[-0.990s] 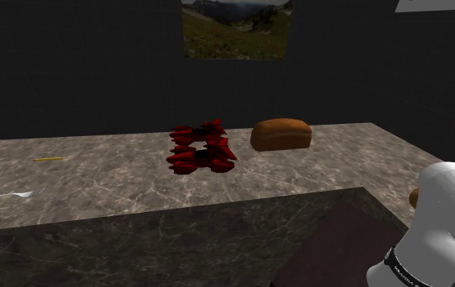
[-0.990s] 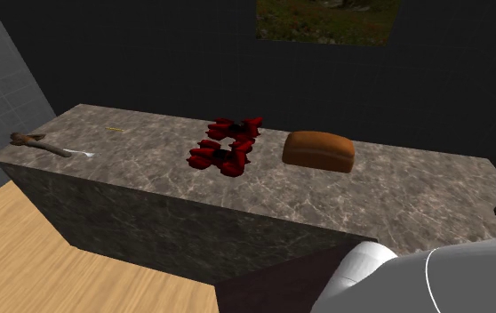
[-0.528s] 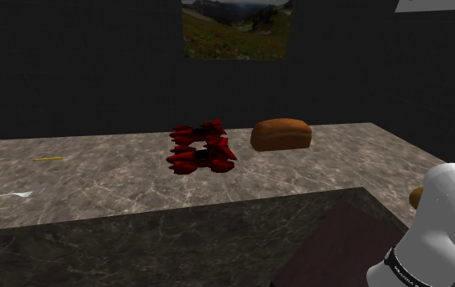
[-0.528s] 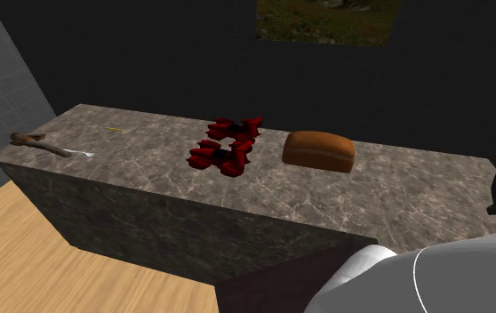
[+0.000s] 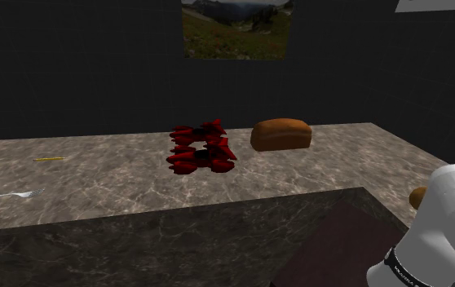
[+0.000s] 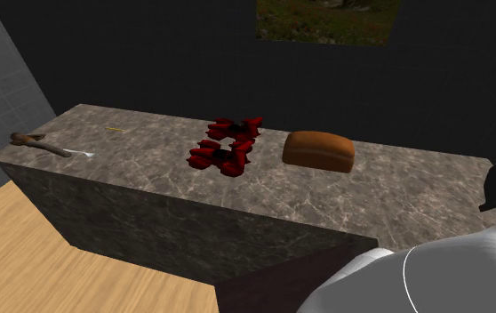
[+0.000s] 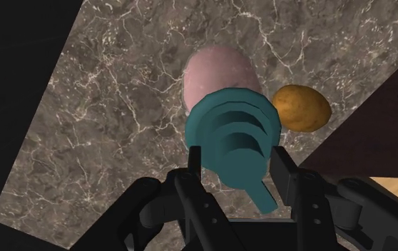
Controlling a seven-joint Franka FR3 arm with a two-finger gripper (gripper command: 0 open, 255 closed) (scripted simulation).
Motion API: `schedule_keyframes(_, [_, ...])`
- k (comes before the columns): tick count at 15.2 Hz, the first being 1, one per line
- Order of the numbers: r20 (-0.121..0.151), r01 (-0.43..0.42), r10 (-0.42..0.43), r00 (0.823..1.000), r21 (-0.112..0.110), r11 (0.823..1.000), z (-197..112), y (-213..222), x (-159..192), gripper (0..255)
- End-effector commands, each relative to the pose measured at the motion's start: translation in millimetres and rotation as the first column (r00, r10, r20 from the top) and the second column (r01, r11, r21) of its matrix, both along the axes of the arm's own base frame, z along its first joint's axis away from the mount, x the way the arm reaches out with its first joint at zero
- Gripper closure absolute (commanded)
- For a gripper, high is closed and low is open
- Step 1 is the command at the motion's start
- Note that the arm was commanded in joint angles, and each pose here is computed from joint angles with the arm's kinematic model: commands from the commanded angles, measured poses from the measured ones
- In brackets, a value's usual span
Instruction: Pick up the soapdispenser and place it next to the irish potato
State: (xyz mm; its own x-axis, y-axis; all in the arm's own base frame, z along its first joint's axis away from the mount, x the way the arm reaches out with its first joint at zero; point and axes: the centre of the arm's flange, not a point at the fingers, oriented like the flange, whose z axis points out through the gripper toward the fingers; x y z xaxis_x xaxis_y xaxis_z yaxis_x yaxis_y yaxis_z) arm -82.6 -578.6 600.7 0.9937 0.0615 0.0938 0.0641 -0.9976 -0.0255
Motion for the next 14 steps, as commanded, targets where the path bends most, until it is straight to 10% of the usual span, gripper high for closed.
schedule_keyframes(1, [0.000, 0.000, 0.000, 1.000, -0.001, 1.000, -10, 1, 0, 255])
schedule_keyframes(14, [0.000, 0.000, 0.000, 1.000, -0.001, 1.000, -79, 1, 0, 255])
